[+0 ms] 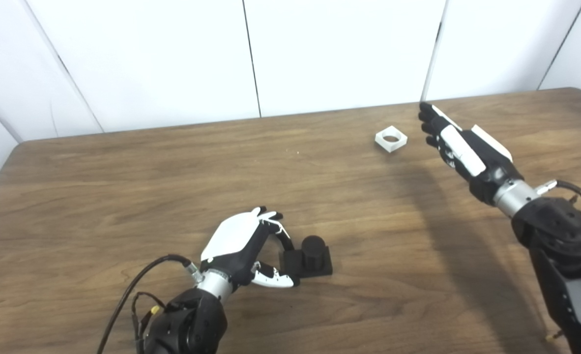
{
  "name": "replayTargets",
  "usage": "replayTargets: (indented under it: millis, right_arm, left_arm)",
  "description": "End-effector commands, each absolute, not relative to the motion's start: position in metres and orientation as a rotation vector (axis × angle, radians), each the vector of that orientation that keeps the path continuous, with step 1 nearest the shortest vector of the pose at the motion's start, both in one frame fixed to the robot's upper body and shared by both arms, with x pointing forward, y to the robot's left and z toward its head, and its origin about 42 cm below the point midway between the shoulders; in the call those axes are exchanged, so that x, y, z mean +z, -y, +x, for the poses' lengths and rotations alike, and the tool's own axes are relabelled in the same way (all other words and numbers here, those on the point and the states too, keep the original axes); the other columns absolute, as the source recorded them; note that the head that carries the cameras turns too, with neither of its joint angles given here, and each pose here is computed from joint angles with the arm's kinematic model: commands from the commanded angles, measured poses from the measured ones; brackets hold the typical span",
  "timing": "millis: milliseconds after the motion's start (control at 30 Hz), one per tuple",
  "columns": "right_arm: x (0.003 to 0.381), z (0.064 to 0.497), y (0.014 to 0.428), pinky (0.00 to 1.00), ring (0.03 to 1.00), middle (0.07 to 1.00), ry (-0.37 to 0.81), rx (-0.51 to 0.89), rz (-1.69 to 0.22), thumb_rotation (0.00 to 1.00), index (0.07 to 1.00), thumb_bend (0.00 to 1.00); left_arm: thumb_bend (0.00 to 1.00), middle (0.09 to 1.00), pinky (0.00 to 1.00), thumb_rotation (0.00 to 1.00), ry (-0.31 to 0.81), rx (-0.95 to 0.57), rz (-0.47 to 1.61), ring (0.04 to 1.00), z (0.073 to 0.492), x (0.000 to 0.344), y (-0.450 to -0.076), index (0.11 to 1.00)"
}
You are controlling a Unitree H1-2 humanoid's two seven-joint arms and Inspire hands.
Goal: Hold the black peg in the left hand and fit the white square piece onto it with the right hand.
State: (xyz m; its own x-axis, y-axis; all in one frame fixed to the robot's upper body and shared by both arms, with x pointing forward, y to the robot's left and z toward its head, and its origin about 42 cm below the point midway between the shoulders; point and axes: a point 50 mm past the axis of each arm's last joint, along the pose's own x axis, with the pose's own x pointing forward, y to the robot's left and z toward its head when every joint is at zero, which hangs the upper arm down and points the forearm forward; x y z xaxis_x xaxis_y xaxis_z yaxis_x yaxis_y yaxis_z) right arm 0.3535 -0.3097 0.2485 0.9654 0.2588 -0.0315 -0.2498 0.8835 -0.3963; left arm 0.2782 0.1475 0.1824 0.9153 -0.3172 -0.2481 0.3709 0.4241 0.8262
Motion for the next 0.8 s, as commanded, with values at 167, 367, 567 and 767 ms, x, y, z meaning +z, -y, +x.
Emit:
replayTargets:
  millis: [167, 367, 567, 767]
  right_arm:
    - [0.308, 0.382, 0.313, 0.98, 0.995, 0.999, 0.200, 0.292, -0.720, 0.48, 0.986, 0.64]
    - [0.330, 0.400, 0.314, 0.95, 0.982, 0.969, 0.176, 0.281, -0.916, 0.31, 0.891, 0.78]
    - [0.339, 0.417, 0.314, 0.94, 1.000, 0.980, 0.162, 0.289, -1.093, 0.30, 0.871, 0.83]
    - [0.342, 0.435, 0.314, 0.99, 1.000, 0.989, 0.160, 0.287, -1.210, 0.27, 0.857, 0.86]
  left_arm:
    - [0.49, 0.926, 1.00, 0.08, -0.125, -0.447, 1.064, 1.000, 0.279, 0.172, -0.152, 0.493]
    - [0.49, 0.928, 1.00, 0.08, -0.119, -0.444, 1.066, 1.000, 0.279, 0.173, -0.149, 0.493]
    - [0.49, 0.934, 1.00, 0.08, -0.112, -0.441, 1.055, 1.000, 0.277, 0.172, -0.146, 0.492]
    - [0.49, 0.935, 1.00, 0.08, -0.115, -0.441, 1.062, 1.000, 0.277, 0.172, -0.145, 0.493]
